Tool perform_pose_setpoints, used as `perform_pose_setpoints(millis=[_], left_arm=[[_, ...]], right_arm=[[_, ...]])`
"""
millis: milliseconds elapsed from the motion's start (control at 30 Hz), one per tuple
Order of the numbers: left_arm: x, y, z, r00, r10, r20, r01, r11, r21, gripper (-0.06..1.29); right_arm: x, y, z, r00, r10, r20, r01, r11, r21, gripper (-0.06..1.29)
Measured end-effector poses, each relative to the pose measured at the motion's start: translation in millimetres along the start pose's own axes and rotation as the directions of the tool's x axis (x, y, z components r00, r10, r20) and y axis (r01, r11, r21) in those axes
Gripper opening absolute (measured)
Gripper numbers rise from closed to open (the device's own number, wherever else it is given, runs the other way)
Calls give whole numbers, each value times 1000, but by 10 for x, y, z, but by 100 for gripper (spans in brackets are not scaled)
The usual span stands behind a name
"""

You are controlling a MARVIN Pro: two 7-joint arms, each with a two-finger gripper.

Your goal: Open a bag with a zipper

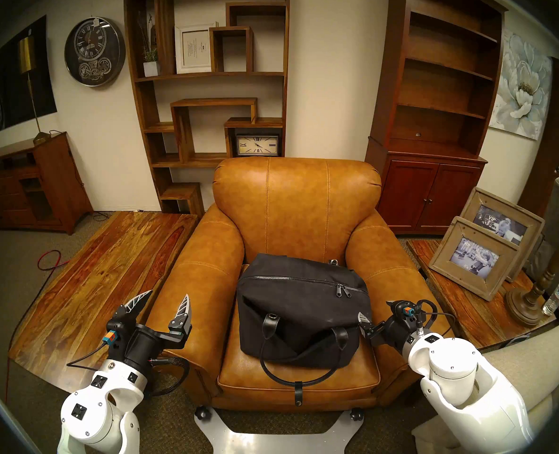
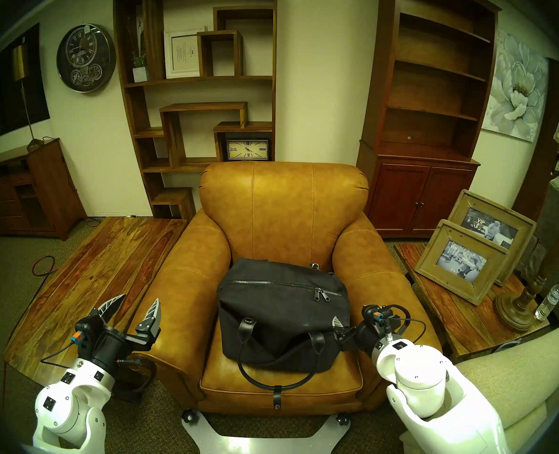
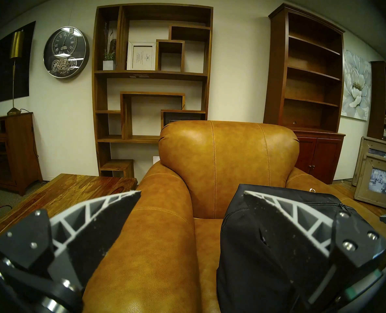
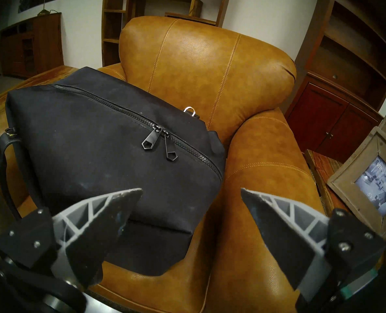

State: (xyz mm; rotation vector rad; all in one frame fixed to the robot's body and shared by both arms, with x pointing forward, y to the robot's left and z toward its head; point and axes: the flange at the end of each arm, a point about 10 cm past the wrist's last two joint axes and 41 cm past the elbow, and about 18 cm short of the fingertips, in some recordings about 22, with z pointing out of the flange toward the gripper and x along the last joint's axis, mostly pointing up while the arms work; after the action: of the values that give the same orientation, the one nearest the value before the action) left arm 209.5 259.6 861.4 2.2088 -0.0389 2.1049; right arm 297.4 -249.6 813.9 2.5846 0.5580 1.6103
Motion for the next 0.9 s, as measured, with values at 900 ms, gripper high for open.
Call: perform_pose_setpoints(millis=[900], left_arm=[[-1, -1, 5, 1000, 0, -1, 0, 1000, 0, 127]], right_arm=[[53, 49, 684, 1000, -14, 2, 14, 1000, -13, 122]])
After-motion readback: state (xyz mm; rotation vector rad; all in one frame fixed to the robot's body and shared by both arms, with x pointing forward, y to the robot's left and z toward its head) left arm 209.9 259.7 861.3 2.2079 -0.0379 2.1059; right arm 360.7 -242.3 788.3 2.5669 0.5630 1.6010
